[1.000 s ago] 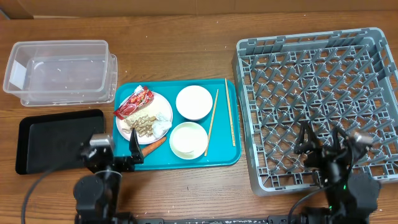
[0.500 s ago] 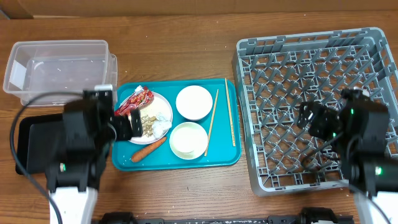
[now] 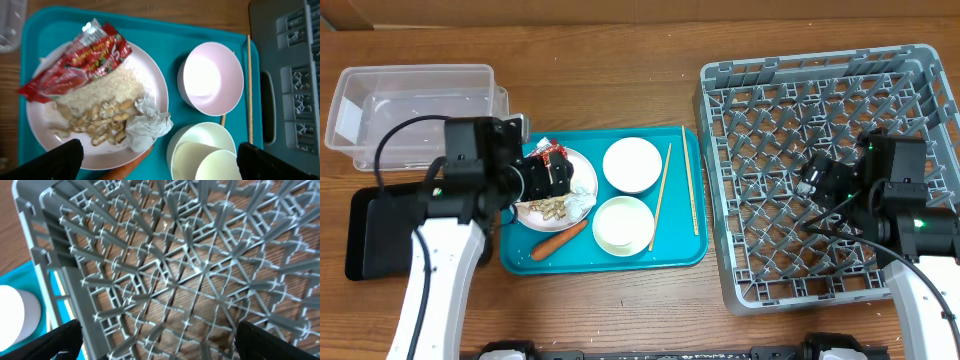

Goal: Sort waste into correct bins and load items into the dishwasher
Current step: 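Reach left gripper to the plate and grasp the crumpled tissue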

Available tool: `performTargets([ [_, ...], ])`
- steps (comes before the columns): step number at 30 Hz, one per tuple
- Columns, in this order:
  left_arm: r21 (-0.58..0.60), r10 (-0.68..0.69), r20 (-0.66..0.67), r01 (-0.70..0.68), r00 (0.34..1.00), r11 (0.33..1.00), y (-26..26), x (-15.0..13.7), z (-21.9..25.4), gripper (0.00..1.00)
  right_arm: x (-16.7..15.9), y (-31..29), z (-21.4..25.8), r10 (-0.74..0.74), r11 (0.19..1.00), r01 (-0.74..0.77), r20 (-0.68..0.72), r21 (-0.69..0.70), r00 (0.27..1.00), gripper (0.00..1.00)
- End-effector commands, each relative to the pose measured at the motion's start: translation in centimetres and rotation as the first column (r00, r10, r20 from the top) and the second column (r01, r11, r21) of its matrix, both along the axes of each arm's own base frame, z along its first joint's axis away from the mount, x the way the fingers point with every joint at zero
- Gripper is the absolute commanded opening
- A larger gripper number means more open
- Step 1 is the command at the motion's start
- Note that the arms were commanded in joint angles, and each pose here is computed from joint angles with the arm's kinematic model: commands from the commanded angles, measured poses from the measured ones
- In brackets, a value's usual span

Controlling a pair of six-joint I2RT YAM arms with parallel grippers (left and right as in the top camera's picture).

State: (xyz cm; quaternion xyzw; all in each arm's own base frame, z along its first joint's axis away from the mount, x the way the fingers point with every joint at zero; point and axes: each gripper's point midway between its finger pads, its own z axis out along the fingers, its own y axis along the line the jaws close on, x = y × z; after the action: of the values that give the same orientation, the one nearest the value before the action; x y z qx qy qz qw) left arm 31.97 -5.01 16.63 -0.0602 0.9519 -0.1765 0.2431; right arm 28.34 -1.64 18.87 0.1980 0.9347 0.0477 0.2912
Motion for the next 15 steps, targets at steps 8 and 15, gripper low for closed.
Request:
performTargets([
  [8, 0.043, -0.048, -0.243, 0.060, 0.969, 0.997, -2.8, 0.3, -7.4, 1.00, 0.4, -0.6, 1.3, -0.014, 0.999, 0.016, 0.036, -0.039, 0.999, 1.00],
  [15, 0.049, -0.051, -0.332, 0.071, 0.942, 0.996, -3.0, 0.5, -11.1, 0.95, 0.0, -0.6, 1.0, -0.015, 0.999, 0.015, 0.015, -0.038, 1.000, 1.00],
])
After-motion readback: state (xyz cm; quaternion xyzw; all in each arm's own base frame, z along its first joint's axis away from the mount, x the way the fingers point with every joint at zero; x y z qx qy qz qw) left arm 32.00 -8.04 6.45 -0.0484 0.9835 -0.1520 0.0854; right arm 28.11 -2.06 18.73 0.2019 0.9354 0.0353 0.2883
